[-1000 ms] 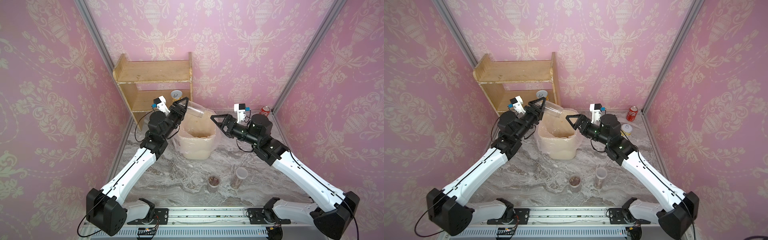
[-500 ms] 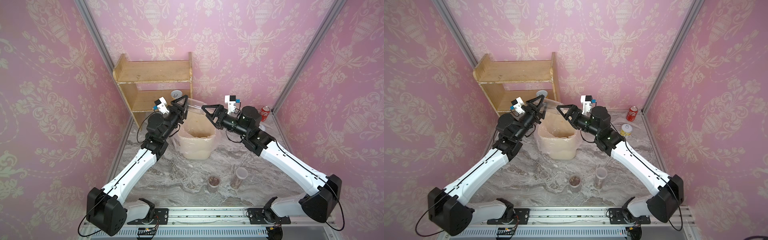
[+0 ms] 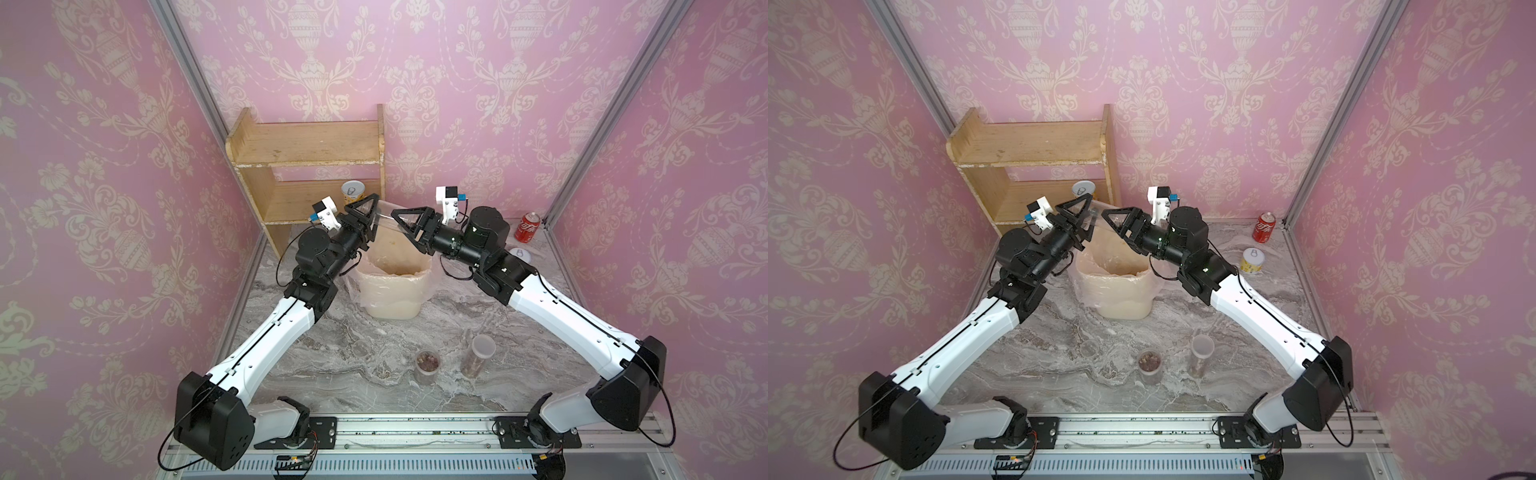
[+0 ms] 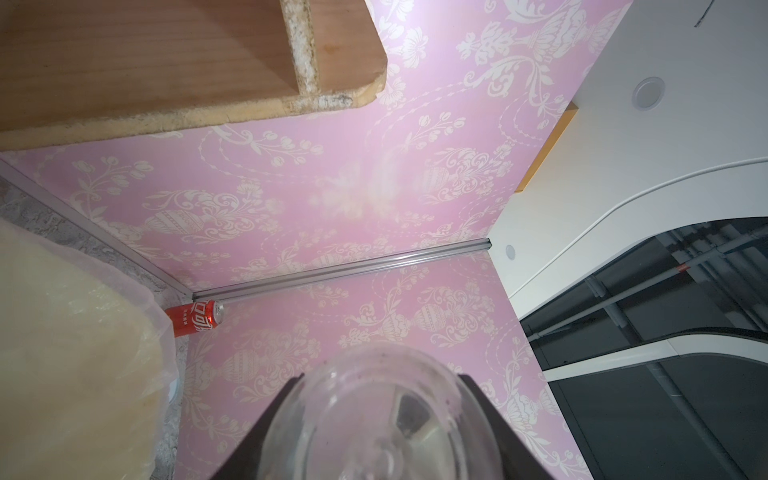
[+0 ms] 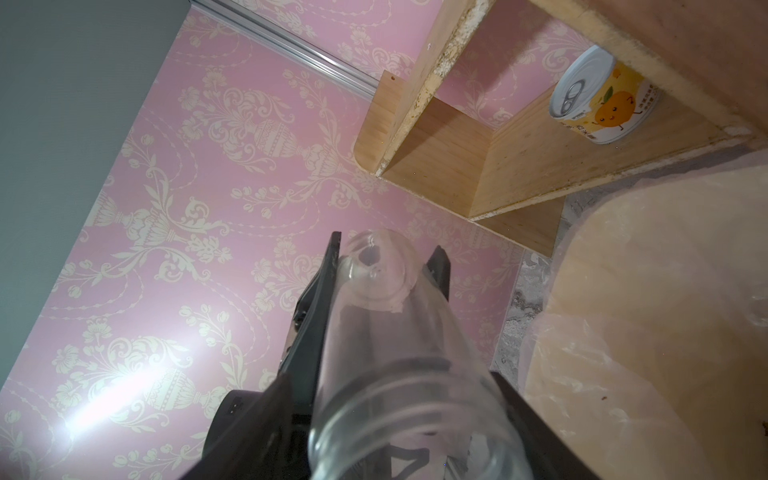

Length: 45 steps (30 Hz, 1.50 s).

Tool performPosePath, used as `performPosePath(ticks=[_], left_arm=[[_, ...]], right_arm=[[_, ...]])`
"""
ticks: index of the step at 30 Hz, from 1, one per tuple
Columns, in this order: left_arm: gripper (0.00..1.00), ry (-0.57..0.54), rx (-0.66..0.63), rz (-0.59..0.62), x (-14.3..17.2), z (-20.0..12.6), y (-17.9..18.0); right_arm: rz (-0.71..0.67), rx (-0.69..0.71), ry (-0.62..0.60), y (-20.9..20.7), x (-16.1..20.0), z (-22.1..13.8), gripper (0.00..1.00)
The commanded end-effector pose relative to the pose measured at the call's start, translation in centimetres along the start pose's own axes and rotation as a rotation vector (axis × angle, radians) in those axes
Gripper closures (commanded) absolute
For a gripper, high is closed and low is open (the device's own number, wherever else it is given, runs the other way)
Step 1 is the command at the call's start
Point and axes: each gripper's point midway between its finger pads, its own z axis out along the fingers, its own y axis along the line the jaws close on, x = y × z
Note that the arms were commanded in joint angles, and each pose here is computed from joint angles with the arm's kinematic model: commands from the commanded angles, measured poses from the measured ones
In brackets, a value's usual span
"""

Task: Empty the moldy dried flower tea in the jars
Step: Place the jar at the center of the board.

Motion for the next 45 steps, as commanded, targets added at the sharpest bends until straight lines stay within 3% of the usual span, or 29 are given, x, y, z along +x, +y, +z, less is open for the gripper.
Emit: performPosePath(ticks=[1, 6, 14, 18, 23, 27, 31, 36, 41, 45], left_arm=[[0.88, 0.021, 0.022, -0.010, 0.2, 0.0, 0.0], [0.87, 0.029, 0.024, -0.010, 0.3, 0.0, 0.0], [0.77, 0.031, 0.023, -0.015, 0.4, -0.1, 0.3], [0.56, 0.034, 0.026, -0.015, 0.4, -0.2, 0.3], [0.19, 0.039, 0.006, 0.025, 0.6, -0.4, 0.4], [0.02, 0.032, -0.028, 0.098, 0.4, -0.8, 0.4], [0.01, 0.024, -0.097, 0.244, -0.2, -1.9, 0.1], [0.01, -0.027, -0.284, 0.598, -2.1, -5.5, -0.5], [0.01, -0.054, -0.470, 0.947, -3.8, -9.9, -1.2], [0.01, -0.034, -0.590, 1.127, -4.6, -12.7, -0.2]], right_arm=[[-0.024, -0.055, -0.010, 2.0, -0.5, 0.0, 0.33], [-0.027, -0.049, -0.014, 1.6, -0.5, 0.4, 0.42], [-0.052, -0.032, -0.009, 1.3, -0.4, 0.2, 0.54], [-0.078, -0.024, -0.003, 1.4, -0.3, -0.1, 0.62], [-0.115, -0.015, 0.003, 1.8, -0.2, -0.8, 0.65], [-0.147, 0.006, 0.003, 1.9, -0.1, -1.5, 0.68], [-0.187, 0.033, 0.012, 2.0, 0.1, -2.5, 0.69], [-0.265, 0.079, 0.059, 2.3, 0.9, -4.2, 0.70], [-0.366, 0.152, 0.173, 2.1, 2.7, -6.0, 0.70], [-0.481, 0.205, 0.287, 2.2, 4.9, -7.2, 0.70]])
